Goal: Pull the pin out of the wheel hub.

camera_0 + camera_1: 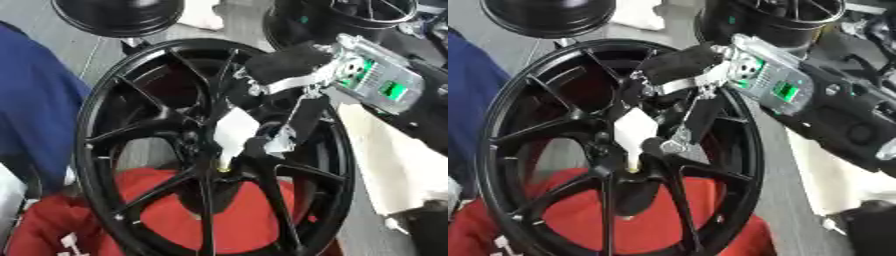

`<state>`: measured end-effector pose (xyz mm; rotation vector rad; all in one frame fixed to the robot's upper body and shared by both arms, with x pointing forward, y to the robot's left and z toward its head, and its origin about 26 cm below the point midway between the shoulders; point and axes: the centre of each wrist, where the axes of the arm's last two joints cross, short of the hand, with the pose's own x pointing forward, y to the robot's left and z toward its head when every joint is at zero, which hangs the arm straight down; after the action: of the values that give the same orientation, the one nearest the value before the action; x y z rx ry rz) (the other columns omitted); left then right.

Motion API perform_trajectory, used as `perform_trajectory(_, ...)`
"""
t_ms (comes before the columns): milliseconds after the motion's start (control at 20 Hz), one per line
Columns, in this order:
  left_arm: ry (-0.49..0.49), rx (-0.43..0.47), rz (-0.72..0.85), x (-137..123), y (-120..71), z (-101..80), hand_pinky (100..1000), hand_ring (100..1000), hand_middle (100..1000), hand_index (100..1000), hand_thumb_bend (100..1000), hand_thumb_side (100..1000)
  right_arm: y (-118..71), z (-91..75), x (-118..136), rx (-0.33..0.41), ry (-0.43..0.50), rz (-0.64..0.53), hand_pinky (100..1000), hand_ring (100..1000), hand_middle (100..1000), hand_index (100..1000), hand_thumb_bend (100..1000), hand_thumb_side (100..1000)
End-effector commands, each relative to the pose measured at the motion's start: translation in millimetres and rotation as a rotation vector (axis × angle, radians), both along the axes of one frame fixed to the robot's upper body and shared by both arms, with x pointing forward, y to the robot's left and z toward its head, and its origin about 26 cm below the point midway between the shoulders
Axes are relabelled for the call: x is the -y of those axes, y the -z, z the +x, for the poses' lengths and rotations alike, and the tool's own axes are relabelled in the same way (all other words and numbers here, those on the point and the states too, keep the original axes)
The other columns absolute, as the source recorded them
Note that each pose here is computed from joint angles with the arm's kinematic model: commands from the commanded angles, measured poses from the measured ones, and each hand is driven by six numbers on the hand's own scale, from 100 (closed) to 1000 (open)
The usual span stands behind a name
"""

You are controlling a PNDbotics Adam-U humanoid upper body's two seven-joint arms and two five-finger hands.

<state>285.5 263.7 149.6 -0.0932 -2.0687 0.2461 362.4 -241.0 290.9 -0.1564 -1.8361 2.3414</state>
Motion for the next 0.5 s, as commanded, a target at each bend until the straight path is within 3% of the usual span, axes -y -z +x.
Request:
perform_trajectory(50, -0.001, 0.026, 0.006, -1, -7.5, -1.9, 695, 762, 611, 748, 152, 701, -13.8, -4.7, 4, 0.102, -0.249, -0.3, 740, 666, 387, 504, 100, 520)
perform_trajectory(200, -0.002, 0.026, 0.006, -2, -7.3, -2.1, 696, 762, 611, 749, 152, 700, -16.7, -7.2, 4, 0.102, -0.247, -0.3, 738, 660, 377, 493, 100, 543)
perform_trajectory(500, -0.006, 0.025, 0.006, -2, -6.9, -2.4, 696, 762, 611, 749, 152, 700, -26.0, -12.6, 6, 0.114, -0.248, -0.288, 736, 656, 367, 479, 100, 505)
